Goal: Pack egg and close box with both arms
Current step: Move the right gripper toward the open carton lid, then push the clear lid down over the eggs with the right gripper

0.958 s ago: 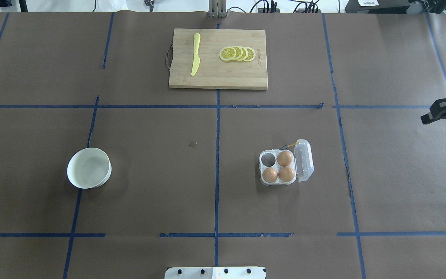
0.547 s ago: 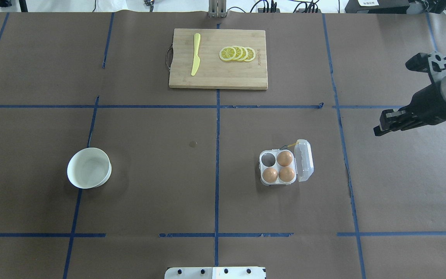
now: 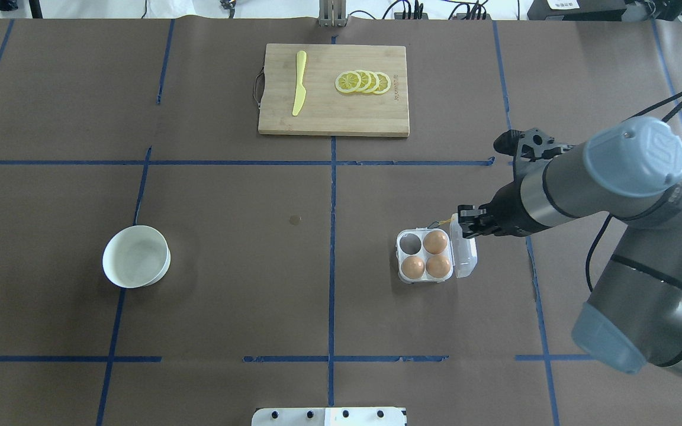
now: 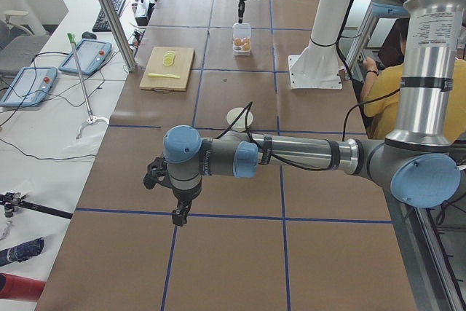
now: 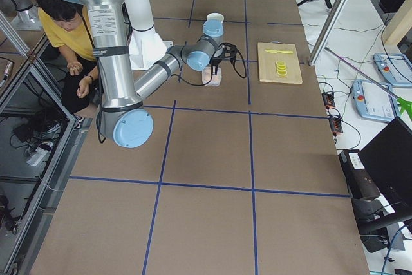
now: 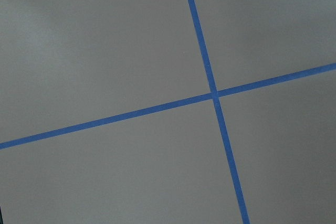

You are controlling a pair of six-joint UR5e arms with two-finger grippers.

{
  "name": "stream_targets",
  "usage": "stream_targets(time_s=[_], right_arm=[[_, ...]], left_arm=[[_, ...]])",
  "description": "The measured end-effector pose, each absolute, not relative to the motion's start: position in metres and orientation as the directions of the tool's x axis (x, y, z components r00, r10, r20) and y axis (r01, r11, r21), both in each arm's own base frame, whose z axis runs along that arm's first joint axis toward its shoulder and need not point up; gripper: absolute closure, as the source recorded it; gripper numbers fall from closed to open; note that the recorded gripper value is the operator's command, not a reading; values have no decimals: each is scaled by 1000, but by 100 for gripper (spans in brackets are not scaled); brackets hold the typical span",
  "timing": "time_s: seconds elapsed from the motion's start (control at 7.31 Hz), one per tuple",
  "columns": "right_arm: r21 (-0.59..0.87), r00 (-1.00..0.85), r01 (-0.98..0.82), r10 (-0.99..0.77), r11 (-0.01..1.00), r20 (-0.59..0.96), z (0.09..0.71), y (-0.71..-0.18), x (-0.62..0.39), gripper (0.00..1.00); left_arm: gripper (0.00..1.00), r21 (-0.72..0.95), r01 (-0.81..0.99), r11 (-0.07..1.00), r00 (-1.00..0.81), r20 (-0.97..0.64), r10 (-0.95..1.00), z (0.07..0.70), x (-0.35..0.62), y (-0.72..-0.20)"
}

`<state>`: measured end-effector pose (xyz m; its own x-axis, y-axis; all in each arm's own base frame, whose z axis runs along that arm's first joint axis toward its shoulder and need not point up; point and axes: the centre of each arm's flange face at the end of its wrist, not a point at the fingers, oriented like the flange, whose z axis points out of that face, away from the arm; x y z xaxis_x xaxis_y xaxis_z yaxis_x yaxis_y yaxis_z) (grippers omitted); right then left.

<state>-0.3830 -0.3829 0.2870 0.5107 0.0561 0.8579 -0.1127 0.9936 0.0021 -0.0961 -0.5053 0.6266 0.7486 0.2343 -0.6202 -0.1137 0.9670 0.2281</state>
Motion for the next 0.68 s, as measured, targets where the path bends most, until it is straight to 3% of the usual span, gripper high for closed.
stream_targets(time_s=[0.68], right_arm=[[-22,431,-170,95,985,898,226,-370,-408,100]], left_arm=[[0,230,-114,967,751,-617,235,625,-96,-504]])
